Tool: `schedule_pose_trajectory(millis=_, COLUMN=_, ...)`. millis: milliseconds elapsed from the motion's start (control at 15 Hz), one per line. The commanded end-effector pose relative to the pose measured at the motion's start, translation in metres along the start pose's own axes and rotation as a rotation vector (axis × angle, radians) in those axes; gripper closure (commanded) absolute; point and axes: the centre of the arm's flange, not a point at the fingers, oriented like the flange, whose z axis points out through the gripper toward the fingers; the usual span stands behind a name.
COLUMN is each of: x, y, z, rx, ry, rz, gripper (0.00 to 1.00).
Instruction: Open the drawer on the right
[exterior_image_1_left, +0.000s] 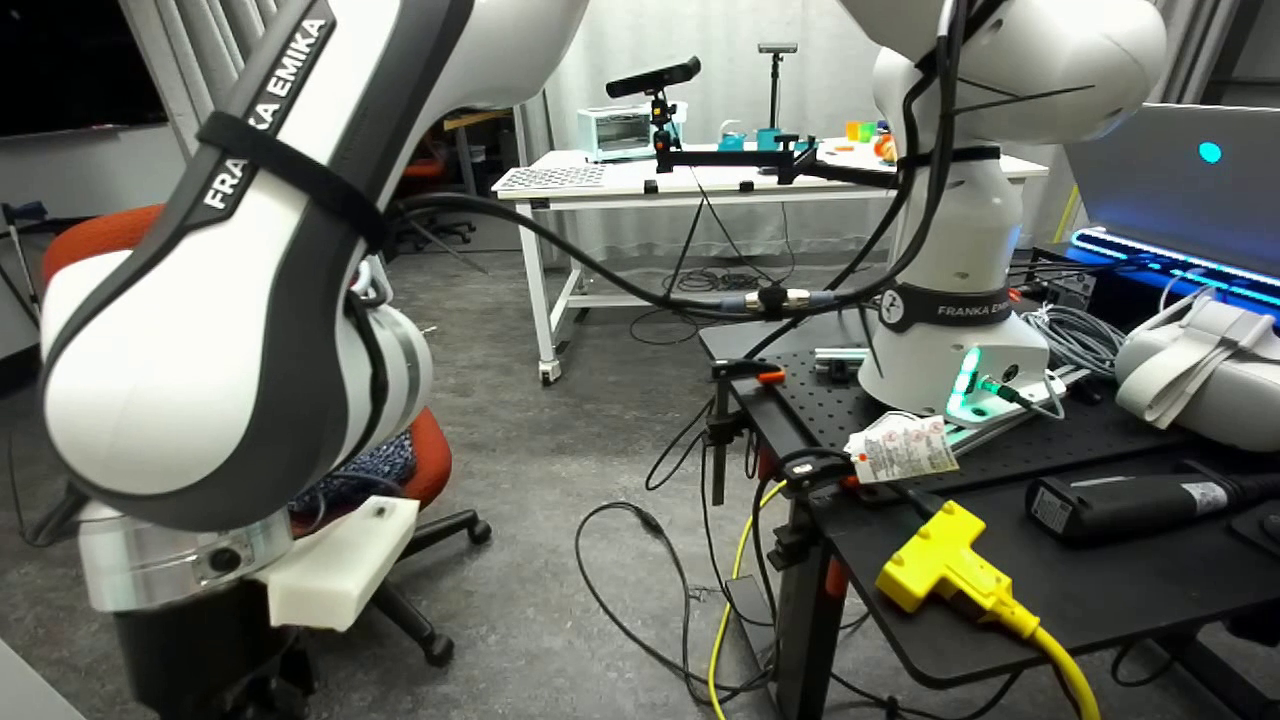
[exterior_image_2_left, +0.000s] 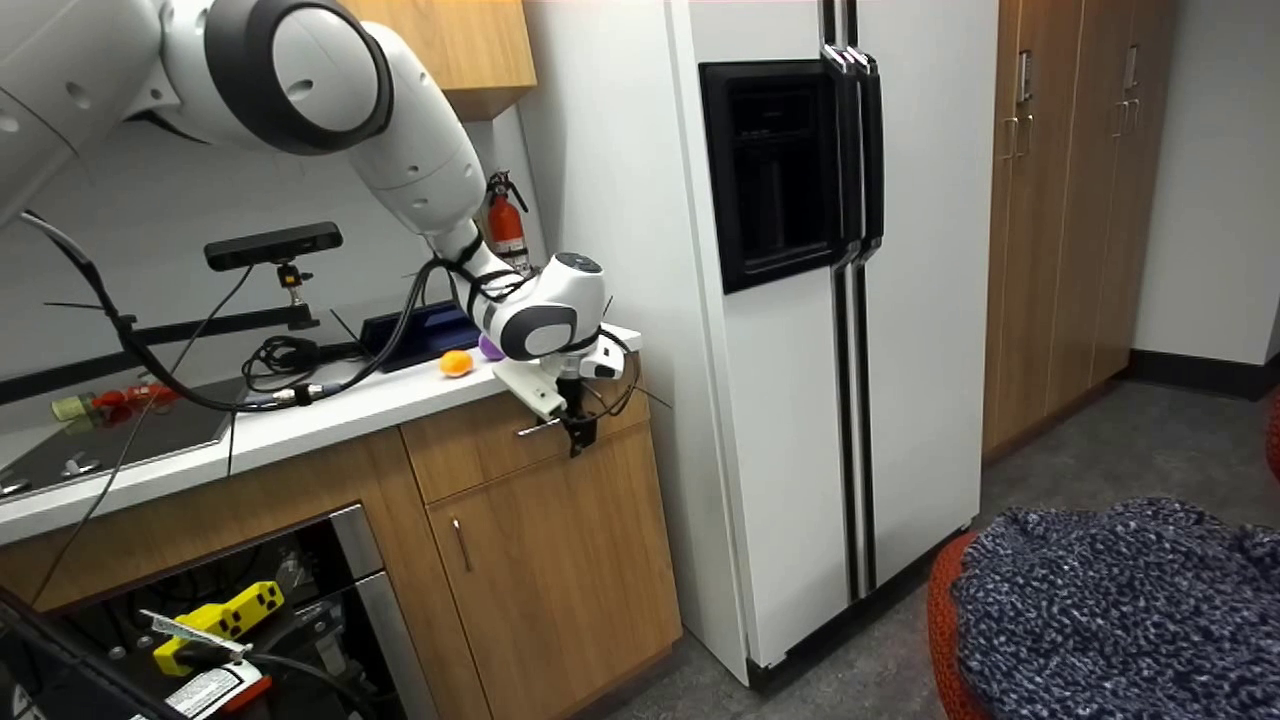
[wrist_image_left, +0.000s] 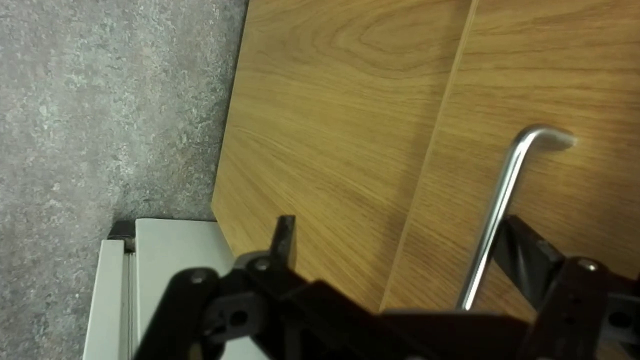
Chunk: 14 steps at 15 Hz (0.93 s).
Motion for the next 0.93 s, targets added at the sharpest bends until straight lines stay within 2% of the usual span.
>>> schedule_pose_trajectory(millis=0, x=0.008, y=0.004, z=0.0, rx=-0.075, ry=0.016, rz=-0.028, gripper=0.0)
schedule_pose_trajectory(millis=267, x=0.0, y=0.015, z=-0.022, rx=-0.203, ry=0.029, rz=-0.086, gripper=0.0)
schedule_pose_trajectory(millis=867, x=-0.024, y=0.021, z=-0.089, rx=-0.216, ry=0.083, rz=-0.068, gripper=0.0)
